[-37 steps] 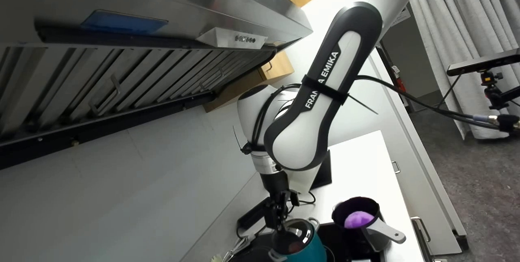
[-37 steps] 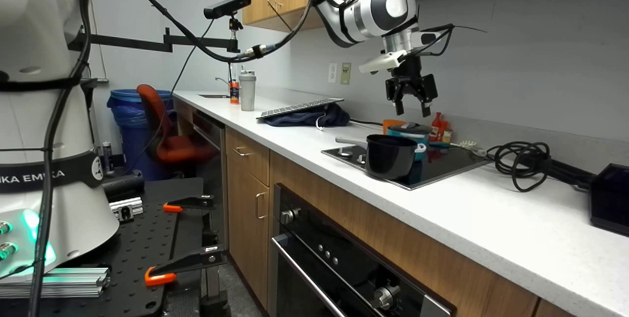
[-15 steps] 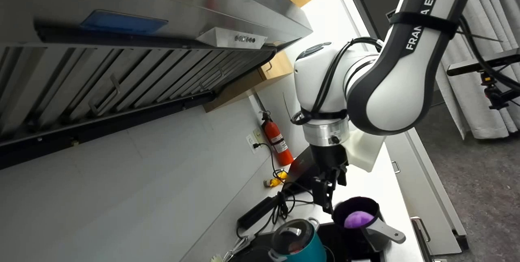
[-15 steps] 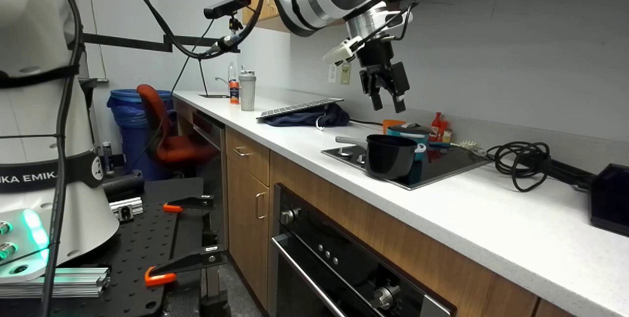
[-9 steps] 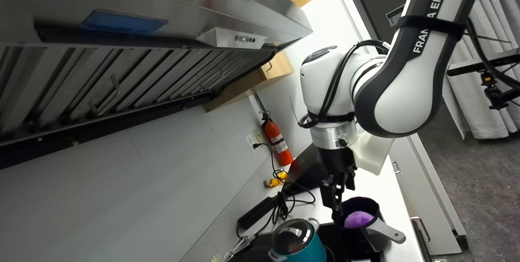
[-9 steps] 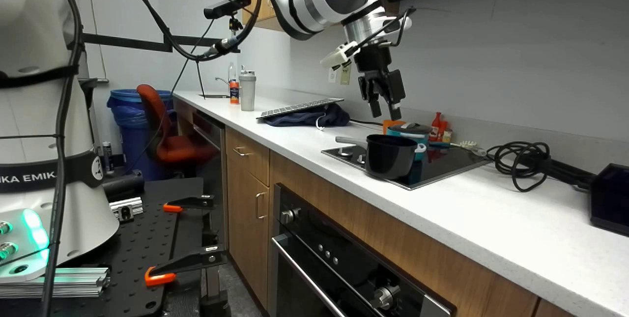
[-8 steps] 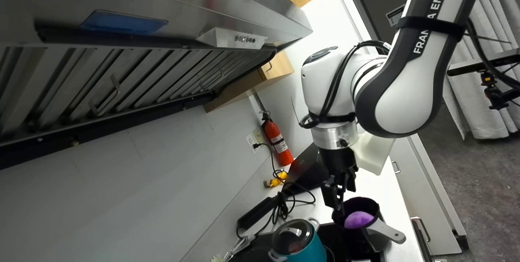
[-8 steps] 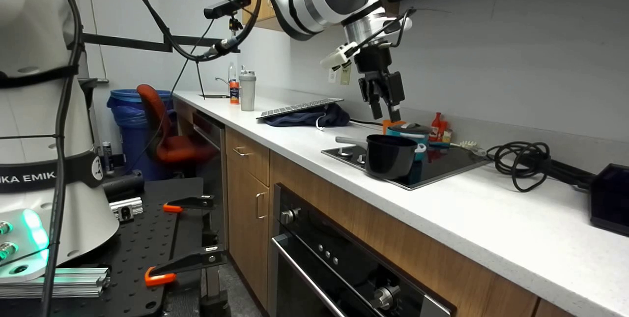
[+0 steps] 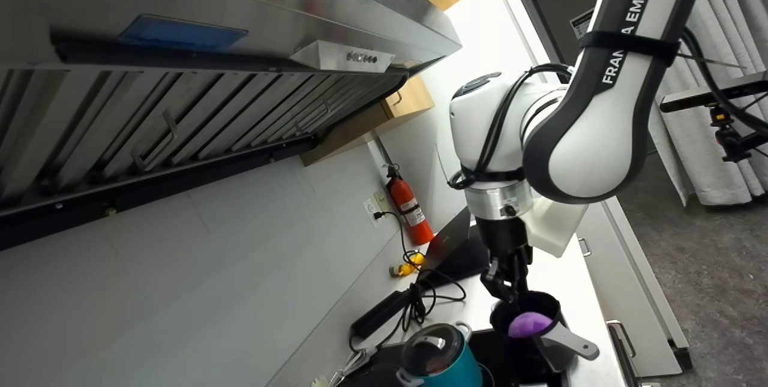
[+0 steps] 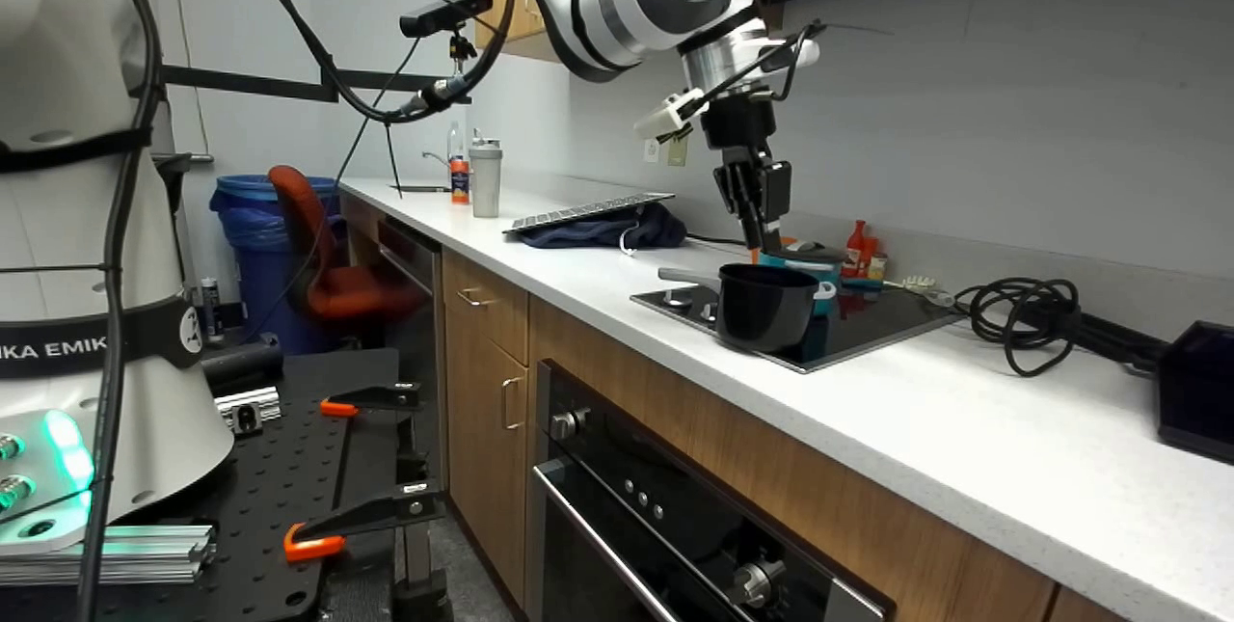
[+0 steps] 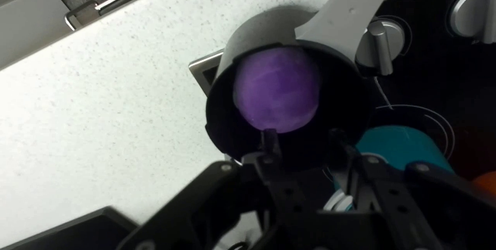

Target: Take the lid on the black pot and put it on the blue pot, then take the purple object in the pot and put it on the counter, then take the lid on the blue pot and put it back on the black pot

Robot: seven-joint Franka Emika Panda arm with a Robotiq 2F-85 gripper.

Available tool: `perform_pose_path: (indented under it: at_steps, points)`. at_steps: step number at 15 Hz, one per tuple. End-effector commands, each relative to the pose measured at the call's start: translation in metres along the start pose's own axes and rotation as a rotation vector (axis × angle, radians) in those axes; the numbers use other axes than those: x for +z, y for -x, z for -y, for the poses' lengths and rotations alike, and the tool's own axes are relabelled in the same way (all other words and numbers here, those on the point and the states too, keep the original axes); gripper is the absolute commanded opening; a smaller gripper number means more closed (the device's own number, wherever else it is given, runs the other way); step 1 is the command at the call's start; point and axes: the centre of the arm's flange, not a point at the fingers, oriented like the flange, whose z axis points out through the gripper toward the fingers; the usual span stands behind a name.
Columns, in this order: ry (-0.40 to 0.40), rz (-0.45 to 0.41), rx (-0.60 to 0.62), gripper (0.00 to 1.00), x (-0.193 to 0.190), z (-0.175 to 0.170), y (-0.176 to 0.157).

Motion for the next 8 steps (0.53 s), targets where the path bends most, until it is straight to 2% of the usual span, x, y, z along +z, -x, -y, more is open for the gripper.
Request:
perform_pose_path:
  at_steps: [1,2,3,8]
  points:
    - [-0.018,0.028,0.014,0.5,0.012,-0.002,-0.005]
    - [-0.022,0.04,0.017,0.49,0.017,-0.001,-0.006]
    - [-0.027,0.05,0.019,0.53,0.021,-0.001,-0.006]
    - [-0.04,0.082,0.028,0.5,0.037,-0.003,-0.012]
